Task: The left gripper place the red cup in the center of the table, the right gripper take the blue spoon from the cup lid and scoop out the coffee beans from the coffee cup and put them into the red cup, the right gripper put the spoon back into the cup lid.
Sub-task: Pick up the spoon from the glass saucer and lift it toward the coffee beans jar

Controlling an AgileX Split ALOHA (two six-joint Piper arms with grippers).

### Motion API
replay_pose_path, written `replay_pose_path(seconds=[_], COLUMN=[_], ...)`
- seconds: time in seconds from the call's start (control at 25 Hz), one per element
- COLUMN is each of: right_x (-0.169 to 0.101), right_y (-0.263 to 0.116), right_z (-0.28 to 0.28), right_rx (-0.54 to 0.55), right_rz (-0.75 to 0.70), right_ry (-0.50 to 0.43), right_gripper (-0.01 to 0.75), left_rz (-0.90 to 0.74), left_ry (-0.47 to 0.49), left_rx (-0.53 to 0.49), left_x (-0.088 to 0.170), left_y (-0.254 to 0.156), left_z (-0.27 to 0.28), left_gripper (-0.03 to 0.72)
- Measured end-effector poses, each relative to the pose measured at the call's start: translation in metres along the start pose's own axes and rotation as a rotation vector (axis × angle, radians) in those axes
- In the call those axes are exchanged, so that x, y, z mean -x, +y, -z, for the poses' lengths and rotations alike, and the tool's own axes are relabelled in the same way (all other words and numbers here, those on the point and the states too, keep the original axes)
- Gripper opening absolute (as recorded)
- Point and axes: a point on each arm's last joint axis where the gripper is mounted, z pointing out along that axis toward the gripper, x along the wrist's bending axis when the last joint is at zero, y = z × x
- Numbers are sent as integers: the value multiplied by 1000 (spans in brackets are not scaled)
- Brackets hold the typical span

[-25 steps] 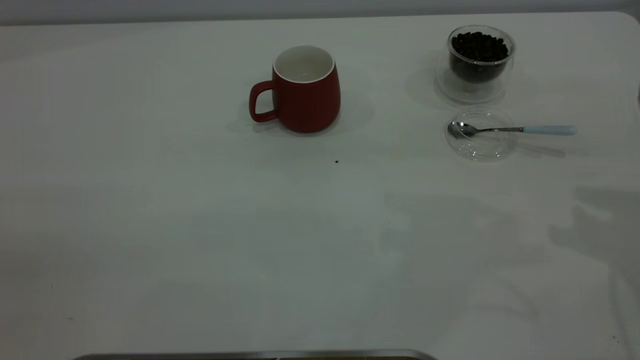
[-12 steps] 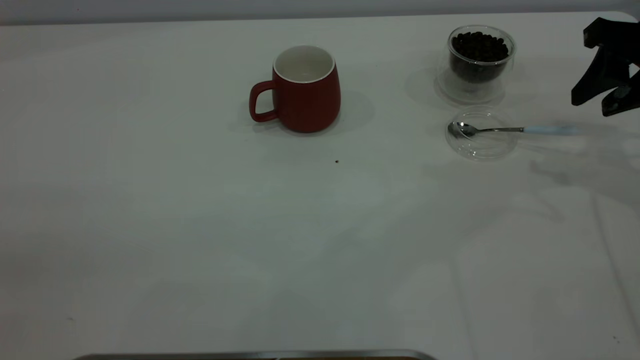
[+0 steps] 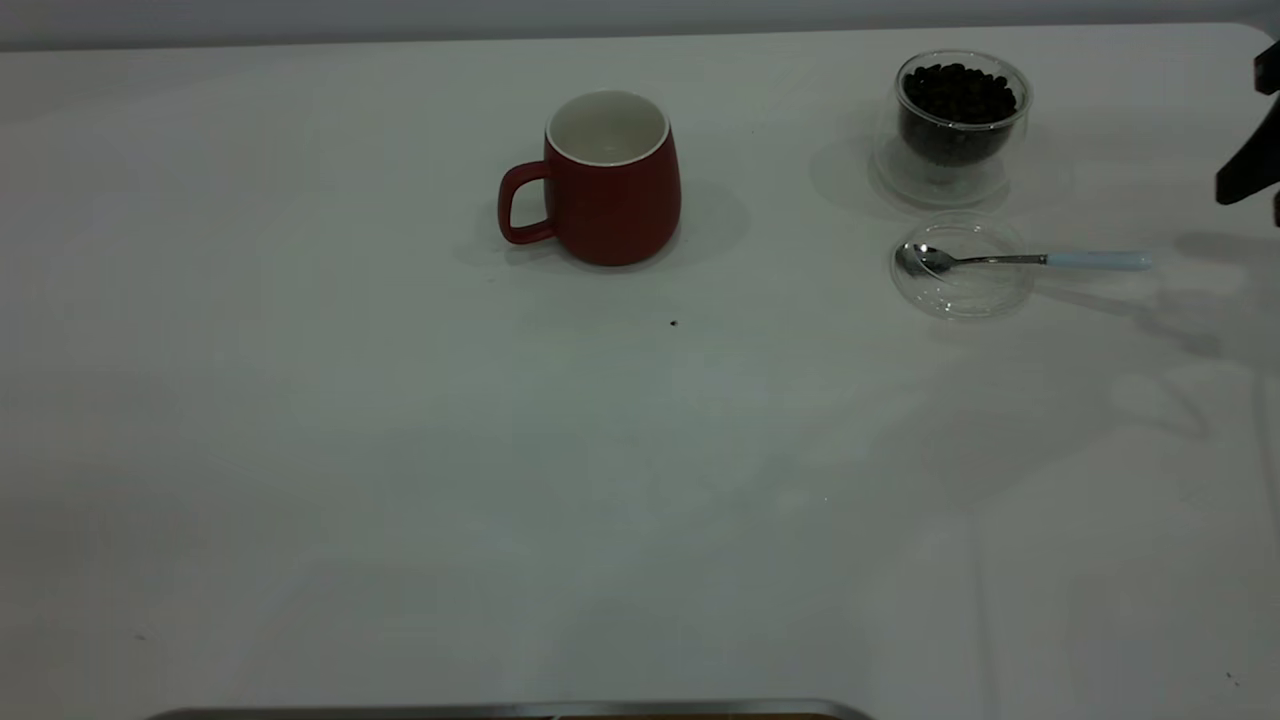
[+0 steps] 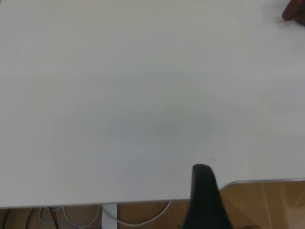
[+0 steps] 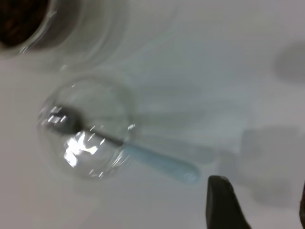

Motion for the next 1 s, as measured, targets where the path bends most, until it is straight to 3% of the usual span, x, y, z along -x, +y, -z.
replay_pose_path(seconds=[0.2, 0.36, 0.64, 1.0], right_x=[0, 6, 10, 30], right_y=[1, 0, -10, -27], right_z=[0, -1, -19, -46], right_rx=[16, 17, -15, -59], right_rz=[-10, -88, -106, -211], right_ry=[52, 170, 272, 259], right_gripper=[514, 576, 583, 563], left_rz=[0, 0, 0, 1], left_ry=[0, 0, 0, 0], left_rx=[0, 0, 0, 0], left_x=[0, 0, 0, 0], left_y=[0, 0, 0, 0], left_z=[0, 0, 0, 0], left_gripper=[587, 587, 587, 587])
